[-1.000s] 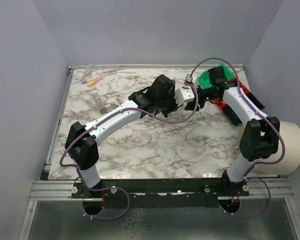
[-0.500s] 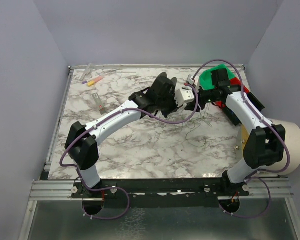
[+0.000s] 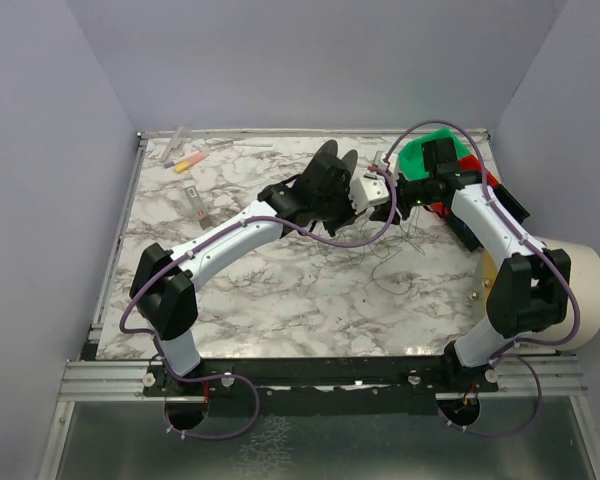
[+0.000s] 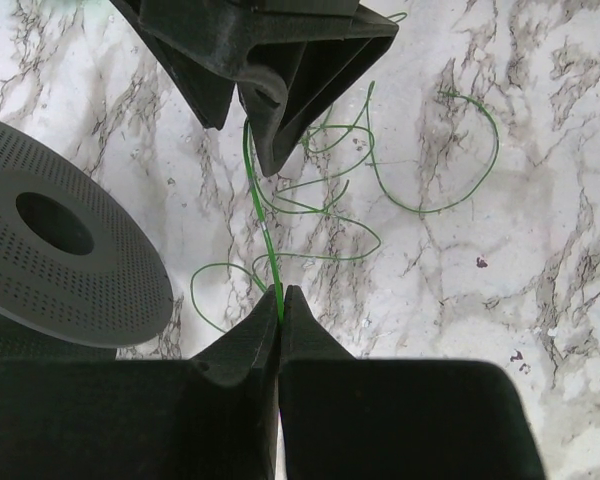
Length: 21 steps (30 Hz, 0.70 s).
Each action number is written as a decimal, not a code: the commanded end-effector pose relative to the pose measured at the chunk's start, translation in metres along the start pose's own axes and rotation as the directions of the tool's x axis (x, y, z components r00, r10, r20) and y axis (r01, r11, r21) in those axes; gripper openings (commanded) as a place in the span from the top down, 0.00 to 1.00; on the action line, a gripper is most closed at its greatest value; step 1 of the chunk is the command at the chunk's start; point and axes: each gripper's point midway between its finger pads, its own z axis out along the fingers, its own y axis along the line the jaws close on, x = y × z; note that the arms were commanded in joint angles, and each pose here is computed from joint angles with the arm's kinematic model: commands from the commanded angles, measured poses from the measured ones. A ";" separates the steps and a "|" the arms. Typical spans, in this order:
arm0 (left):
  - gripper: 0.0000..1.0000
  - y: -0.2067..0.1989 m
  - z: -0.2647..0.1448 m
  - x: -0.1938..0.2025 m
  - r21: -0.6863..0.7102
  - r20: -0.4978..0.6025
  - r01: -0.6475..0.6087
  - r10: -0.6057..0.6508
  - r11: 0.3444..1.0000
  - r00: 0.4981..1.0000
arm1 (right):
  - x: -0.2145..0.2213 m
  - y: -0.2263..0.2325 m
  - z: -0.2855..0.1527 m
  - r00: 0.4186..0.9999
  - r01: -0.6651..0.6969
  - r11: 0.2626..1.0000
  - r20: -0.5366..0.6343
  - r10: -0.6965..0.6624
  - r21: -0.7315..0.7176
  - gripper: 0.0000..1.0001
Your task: Wrap the cables
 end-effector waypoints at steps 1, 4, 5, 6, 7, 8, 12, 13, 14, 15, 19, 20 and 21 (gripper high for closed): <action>1.00 -0.004 0.002 -0.006 0.015 0.023 0.000 -0.001 1.000 1.000 | 0.009 0.000 0.004 1.000 -0.012 1.000 -0.018 0.011 -0.013 0.59; 1.00 -0.004 0.002 -0.006 0.015 0.023 -0.002 0.001 1.000 1.000 | 0.014 -0.001 0.006 0.999 -0.016 1.000 -0.037 0.015 -0.015 0.61; 1.00 -0.004 0.002 -0.005 0.013 0.022 0.000 0.000 1.000 1.000 | 0.016 -0.002 0.006 0.999 -0.017 1.000 -0.044 0.017 -0.012 0.60; 1.00 -0.004 0.002 -0.005 0.014 0.022 0.000 0.000 1.000 1.000 | 0.018 -0.002 0.006 0.999 -0.019 1.000 -0.049 0.018 -0.009 0.60; 1.00 -0.004 0.002 -0.005 0.014 0.021 0.000 -0.001 1.000 1.000 | 0.018 -0.003 0.006 0.999 -0.018 1.000 -0.052 0.018 -0.006 0.60; 1.00 -0.005 0.002 -0.005 0.017 0.020 0.000 0.000 1.000 1.000 | 0.018 -0.003 0.006 0.999 -0.017 1.000 -0.051 0.017 -0.005 0.60; 1.00 -0.006 0.003 -0.005 0.022 0.022 0.003 -0.004 1.000 1.000 | 0.017 -0.004 0.007 0.999 -0.022 1.000 -0.040 0.022 0.002 0.71; 1.00 -0.006 0.003 -0.005 0.022 0.021 0.004 -0.004 1.000 1.000 | 0.016 -0.005 0.008 0.999 -0.024 1.000 -0.037 0.024 0.002 0.75; 1.00 -0.005 0.003 -0.005 0.023 0.021 0.004 -0.005 1.000 1.000 | 0.015 -0.005 0.009 0.999 -0.028 1.000 -0.031 0.028 0.001 0.79; 1.00 -0.005 0.004 -0.005 0.023 0.022 0.004 -0.005 1.000 1.000 | 0.015 -0.005 0.009 0.999 -0.031 1.000 -0.028 0.031 0.000 0.83; 1.00 -0.006 0.005 -0.002 0.026 0.014 0.004 -0.005 1.000 1.000 | 0.014 -0.004 0.012 1.000 -0.022 1.000 -0.021 0.022 -0.009 0.96; 1.00 -0.006 0.005 -0.002 0.025 0.013 0.003 -0.004 1.000 1.000 | 0.015 -0.004 0.012 1.000 -0.013 1.000 -0.024 0.013 -0.012 0.95; 1.00 -0.006 0.006 -0.001 0.025 0.010 0.004 -0.004 1.000 1.000 | 0.016 -0.002 0.012 1.000 -0.004 1.000 -0.030 0.004 -0.019 0.92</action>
